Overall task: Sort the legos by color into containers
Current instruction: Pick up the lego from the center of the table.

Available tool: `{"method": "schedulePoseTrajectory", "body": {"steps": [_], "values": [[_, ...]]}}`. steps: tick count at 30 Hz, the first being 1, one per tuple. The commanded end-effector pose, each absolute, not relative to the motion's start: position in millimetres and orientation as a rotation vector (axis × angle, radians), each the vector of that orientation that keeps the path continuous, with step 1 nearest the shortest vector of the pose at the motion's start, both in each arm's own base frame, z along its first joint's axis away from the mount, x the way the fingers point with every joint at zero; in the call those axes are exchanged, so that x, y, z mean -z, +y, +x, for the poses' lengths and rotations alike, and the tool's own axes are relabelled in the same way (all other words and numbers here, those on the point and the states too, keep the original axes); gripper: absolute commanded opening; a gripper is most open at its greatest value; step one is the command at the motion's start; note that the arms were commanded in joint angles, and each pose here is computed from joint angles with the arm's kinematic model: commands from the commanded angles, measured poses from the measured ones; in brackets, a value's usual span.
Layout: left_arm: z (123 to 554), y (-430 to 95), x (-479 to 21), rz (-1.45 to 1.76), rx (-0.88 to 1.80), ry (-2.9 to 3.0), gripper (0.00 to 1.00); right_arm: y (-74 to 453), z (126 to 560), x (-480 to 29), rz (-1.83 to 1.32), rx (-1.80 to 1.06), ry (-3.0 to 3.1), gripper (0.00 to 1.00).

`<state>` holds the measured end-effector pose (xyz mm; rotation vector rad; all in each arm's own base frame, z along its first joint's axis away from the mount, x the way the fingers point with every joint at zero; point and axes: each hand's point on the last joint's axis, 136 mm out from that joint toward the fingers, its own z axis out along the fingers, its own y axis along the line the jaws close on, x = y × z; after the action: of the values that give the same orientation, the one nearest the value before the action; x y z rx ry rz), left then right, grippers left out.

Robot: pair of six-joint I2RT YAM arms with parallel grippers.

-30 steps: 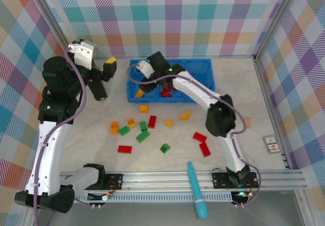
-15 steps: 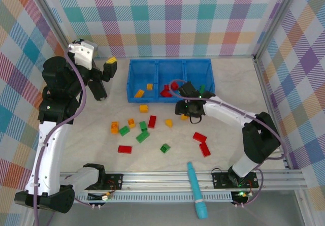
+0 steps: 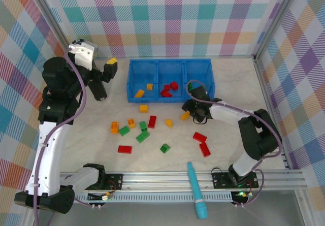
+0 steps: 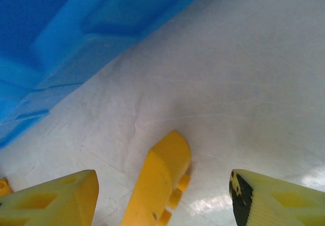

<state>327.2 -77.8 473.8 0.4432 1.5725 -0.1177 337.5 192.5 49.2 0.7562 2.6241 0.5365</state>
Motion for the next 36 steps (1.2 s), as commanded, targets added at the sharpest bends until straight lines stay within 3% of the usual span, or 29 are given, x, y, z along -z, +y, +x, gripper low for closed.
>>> {"method": "schedulePoseTrajectory", "body": {"steps": [1, 7, 15, 24, 29, 33, 36], "values": [[325.8, -78.4, -482.7, 0.444, 0.120, 1.540, 1.00, 210.2, 350.7, -48.3, 0.761, -0.642, 2.608, 0.69], [326.6, -78.5, -482.9, 0.445, 0.120, 1.539, 1.00, 215.3, 341.7, -26.1, 0.728, -0.611, 2.713, 0.67], [324.4, -82.0, -484.2, 0.457, 0.140, 1.532, 1.00, 214.3, 323.3, -5.6, 0.685, -0.514, 2.812, 0.54], [324.8, -80.2, -483.3, 0.453, 0.131, 1.536, 1.00, 202.2, 313.5, -5.5, 0.582, -0.350, 2.864, 0.31], [329.6, -74.9, -483.0, 0.431, 0.099, 1.544, 1.00, 191.5, 314.7, -38.7, 0.440, -0.271, 2.840, 0.22], [340.0, -43.6, -495.8, 0.235, -0.011, 1.510, 1.00, 198.2, 340.3, -110.3, 0.209, -0.268, 2.724, 0.21], [327.6, -52.9, -502.1, 0.267, 0.035, 1.402, 1.00, 217.7, 369.8, -172.3, 0.001, -0.311, 2.589, 0.21]]}}
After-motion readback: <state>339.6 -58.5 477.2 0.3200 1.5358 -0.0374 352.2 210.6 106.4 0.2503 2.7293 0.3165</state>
